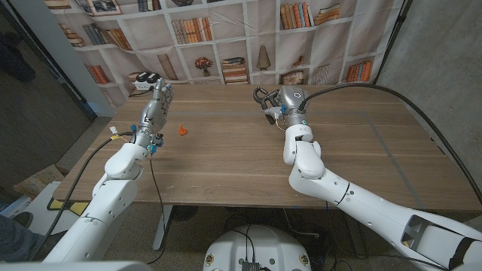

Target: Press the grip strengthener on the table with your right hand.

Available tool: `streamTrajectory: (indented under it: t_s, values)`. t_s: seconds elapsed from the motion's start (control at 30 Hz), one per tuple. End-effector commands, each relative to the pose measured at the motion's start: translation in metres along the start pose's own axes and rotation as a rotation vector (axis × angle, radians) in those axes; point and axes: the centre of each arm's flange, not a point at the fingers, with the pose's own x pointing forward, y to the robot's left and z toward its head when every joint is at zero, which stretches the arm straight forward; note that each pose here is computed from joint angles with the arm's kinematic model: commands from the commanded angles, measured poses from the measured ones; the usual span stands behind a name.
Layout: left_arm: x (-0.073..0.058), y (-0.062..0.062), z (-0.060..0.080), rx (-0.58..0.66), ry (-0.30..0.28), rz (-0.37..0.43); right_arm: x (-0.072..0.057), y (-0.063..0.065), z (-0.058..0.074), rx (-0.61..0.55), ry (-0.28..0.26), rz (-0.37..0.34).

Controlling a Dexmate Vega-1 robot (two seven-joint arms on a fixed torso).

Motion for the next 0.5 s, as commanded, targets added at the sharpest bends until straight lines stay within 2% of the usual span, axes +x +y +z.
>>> streamTrajectory:
  t_s: [0.03,0.5]
  values:
    - [0.0023,-0.0013,-0.0014,0.003,0.005,-0.012,-0.0002,-0.0019,-0.0024,-0.009,0.006,-0.002]
    - [0.0009,-0.0024,-0.0015,0.007,0.013,-0.015,0.0022,-0.0047,0.0006,-0.014,-0.008,-0.012]
